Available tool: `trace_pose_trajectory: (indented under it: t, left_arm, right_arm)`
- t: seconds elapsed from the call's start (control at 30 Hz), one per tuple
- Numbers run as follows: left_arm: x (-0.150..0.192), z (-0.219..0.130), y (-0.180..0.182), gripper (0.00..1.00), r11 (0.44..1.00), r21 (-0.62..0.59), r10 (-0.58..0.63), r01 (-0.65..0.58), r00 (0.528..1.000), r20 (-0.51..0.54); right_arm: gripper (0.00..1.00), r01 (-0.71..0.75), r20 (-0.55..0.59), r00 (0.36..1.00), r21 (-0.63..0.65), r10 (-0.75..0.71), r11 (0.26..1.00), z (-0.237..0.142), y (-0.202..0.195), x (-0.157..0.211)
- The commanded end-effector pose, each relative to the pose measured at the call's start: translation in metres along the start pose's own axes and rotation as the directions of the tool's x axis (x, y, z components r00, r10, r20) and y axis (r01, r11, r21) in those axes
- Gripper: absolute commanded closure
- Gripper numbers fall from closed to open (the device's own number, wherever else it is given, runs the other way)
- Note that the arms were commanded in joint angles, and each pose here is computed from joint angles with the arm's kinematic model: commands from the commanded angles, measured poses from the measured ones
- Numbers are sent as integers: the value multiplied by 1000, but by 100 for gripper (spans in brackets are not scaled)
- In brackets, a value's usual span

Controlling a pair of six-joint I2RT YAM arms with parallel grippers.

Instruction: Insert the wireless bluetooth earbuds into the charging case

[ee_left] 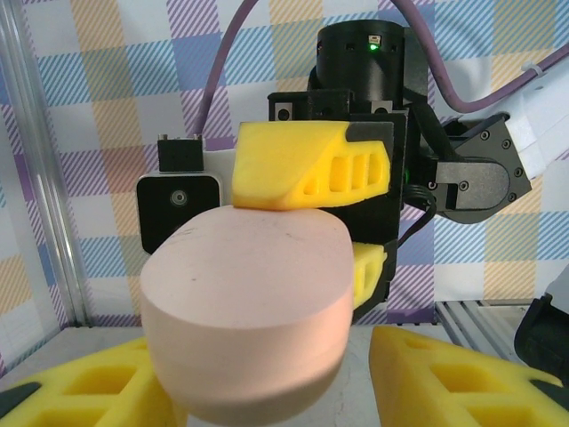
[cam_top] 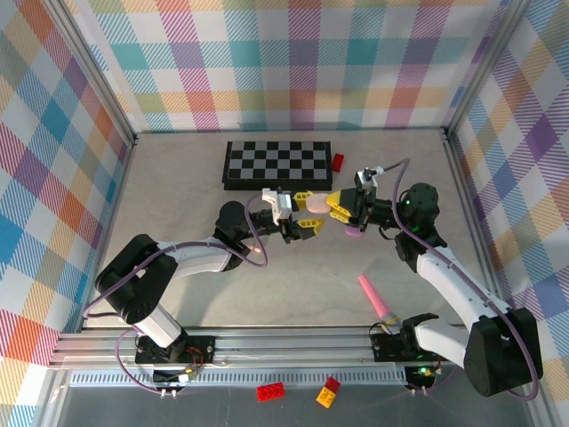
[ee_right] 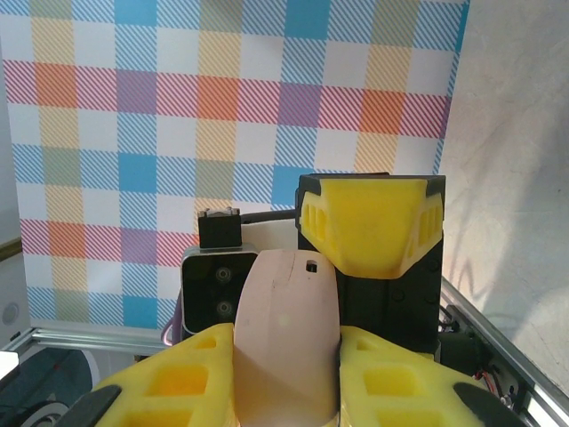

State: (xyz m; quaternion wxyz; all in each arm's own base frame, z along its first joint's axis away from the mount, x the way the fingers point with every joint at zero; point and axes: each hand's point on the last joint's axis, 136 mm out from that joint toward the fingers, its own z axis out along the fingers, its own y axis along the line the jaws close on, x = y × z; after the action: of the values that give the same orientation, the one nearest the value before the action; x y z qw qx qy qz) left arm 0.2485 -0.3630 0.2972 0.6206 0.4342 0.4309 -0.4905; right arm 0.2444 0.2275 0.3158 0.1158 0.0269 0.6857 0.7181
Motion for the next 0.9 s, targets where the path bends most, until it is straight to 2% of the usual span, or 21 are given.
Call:
trace_pose_trajectory:
  t: [0.0, 0.33, 0.5, 0.87]
  left_arm:
    - [-24, 4, -6, 49, 997, 54, 46, -49, 997, 65]
    - [-27, 3, -3, 49, 998, 32, 49, -51, 996, 71]
    - [-27, 3, -4, 58, 998, 40, 50, -53, 996, 70]
    - [-24, 4, -4, 60, 998, 42, 51, -54, 997, 65]
  right_arm:
    - [77, 44, -6, 999, -5, -44, 999, 0, 3, 3]
    - [77, 38, -14, 999, 18, -38, 999, 0, -1, 4]
    - [77, 41, -13, 999, 16, -40, 999, 0, 0, 4]
    - [76, 48, -7, 999, -15, -48, 999, 2, 7, -1]
